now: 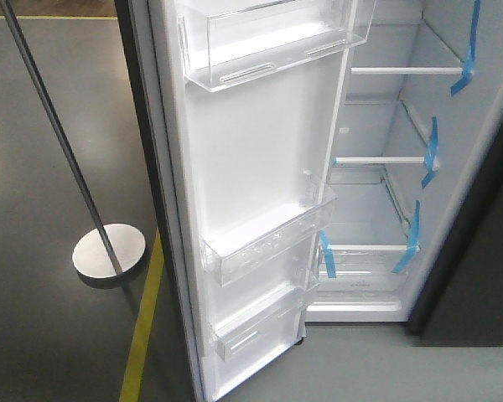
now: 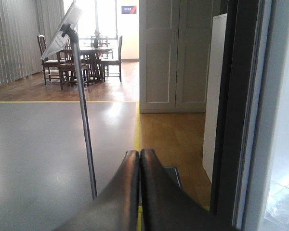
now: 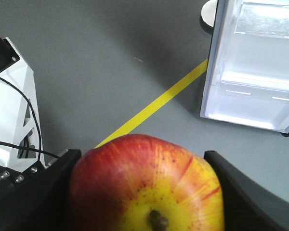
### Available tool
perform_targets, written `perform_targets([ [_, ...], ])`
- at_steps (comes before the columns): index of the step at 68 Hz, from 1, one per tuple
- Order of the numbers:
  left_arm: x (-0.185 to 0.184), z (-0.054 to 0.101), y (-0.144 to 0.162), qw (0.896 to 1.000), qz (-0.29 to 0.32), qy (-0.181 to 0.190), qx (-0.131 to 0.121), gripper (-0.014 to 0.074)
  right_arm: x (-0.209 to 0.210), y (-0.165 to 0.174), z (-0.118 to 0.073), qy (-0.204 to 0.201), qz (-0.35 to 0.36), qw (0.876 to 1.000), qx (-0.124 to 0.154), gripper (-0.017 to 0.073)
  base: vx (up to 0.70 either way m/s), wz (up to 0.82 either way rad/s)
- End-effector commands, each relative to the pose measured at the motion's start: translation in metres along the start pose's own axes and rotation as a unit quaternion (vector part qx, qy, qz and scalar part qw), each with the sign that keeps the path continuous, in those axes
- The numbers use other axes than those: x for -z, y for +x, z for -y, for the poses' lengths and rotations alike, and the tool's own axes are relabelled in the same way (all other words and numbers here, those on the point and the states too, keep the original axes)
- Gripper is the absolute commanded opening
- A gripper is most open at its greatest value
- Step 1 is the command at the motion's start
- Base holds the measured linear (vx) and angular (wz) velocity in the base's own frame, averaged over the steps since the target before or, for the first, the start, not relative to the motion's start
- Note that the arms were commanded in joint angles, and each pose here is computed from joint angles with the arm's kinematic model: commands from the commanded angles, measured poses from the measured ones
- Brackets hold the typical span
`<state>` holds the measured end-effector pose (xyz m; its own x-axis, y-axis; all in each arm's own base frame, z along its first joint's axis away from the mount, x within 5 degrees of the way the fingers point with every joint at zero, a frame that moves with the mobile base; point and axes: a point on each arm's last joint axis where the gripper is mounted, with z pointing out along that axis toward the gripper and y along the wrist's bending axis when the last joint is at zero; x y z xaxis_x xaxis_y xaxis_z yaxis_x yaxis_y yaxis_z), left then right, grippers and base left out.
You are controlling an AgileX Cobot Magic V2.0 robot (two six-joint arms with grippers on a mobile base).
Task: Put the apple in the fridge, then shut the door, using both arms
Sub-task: 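Approach the refrigerator door bins, keeping the apple in the right gripper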
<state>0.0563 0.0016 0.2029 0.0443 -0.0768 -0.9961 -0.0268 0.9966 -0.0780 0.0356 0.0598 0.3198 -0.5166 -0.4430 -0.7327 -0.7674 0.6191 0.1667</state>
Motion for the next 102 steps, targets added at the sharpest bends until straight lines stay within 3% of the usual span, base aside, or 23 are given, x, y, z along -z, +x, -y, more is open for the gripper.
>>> perform_targets([
  [1,0.0011,0.0,-0.0055,0.999,0.041,0.001,0.008,-0.0006,0.0051,-0.0111,-0.0015,-0.001,0.04,0.999,0.001,0.0193,0.11,-0.04],
  [102,0.0011,0.0,-0.0055,0.999,0.041,0.001,0.008,-0.0006,0.0051,-0.0111,-0.0015,-0.001,0.04,0.999,0.001,0.0193,0.08,-0.03],
])
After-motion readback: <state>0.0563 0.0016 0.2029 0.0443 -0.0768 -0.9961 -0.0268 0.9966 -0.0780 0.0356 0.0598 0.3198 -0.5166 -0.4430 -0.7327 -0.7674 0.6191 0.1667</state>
